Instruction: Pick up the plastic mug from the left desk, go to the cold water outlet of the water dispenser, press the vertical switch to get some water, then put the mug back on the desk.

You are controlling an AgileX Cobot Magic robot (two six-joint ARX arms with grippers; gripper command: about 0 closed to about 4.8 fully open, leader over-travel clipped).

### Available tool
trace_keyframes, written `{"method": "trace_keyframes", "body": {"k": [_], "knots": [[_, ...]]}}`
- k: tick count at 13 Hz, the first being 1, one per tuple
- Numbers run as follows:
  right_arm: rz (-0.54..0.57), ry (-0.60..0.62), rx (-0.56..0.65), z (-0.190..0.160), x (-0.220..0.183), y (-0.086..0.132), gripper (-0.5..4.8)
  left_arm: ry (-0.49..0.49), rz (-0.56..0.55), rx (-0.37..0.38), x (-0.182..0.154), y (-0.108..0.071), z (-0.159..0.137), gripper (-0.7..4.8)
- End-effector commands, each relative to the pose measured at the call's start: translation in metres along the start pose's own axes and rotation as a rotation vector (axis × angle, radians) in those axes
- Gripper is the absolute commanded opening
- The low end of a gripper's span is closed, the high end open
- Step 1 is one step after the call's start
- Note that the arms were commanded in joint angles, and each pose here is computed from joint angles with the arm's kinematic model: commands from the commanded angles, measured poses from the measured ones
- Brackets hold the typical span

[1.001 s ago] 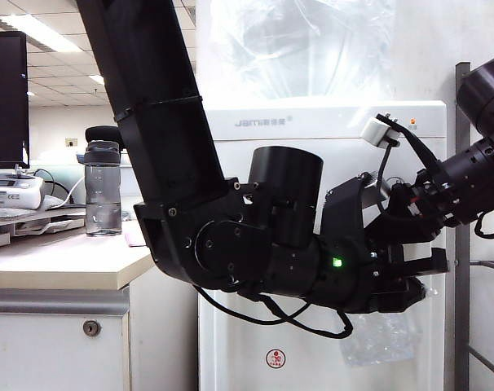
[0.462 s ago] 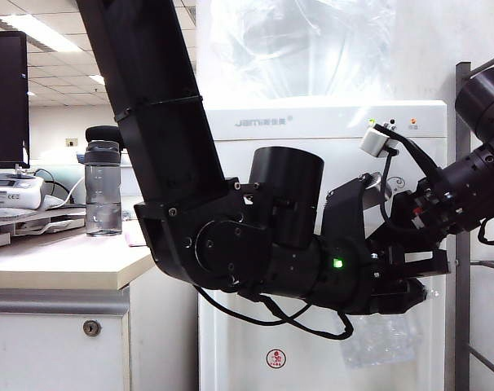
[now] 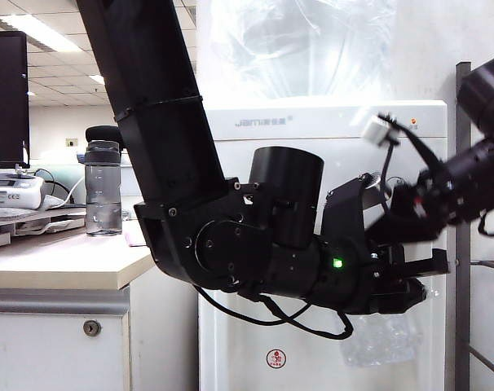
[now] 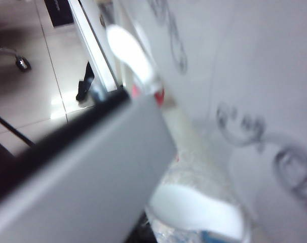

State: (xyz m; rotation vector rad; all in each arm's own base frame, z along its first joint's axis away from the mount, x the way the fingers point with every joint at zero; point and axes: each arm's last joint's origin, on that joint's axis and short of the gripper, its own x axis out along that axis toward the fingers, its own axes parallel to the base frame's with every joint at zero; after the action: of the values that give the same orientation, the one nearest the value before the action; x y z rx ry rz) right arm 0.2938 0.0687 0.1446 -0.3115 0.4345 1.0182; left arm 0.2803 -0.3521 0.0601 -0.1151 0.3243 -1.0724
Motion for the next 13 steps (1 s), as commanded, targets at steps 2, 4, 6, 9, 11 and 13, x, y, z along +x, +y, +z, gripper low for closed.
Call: {"method": "trace_keyframes", "body": {"k": [2, 4, 6, 9, 11, 13], "knots": [[-0.045, -0.032, -0.041, 0.015, -0.011, -0.001, -0.05, -0.059, -0.017, 0.025, 0.0, -0.002, 0.01, -0.06], [-0.056, -0.031, -0.046, 0.013, -0.009, -0.003, -0.05, -0.068, -0.02, 0.027, 0.0, -0.002, 0.01, -0.06], [-0.066, -0.046, -0.057, 0.012, -0.005, -0.005, -0.05, -0.074, -0.021, 0.028, 0.0, -0.002, 0.011, -0.06], [-0.055, -0.032, -0.022, 0.003, 0.004, -0.01, -0.05, -0.074, -0.022, 0.028, 0.0, -0.003, 0.011, -0.06], [-0.049, -0.03, -0.02, 0.001, 0.009, -0.01, -0.05, -0.073, -0.024, 0.029, 0.0, -0.003, 0.011, -0.06], [-0.049, -0.033, -0.015, 0.001, 0.009, -0.01, -0.05, -0.073, -0.024, 0.029, 0.0, -0.003, 0.011, -0.06]]}}
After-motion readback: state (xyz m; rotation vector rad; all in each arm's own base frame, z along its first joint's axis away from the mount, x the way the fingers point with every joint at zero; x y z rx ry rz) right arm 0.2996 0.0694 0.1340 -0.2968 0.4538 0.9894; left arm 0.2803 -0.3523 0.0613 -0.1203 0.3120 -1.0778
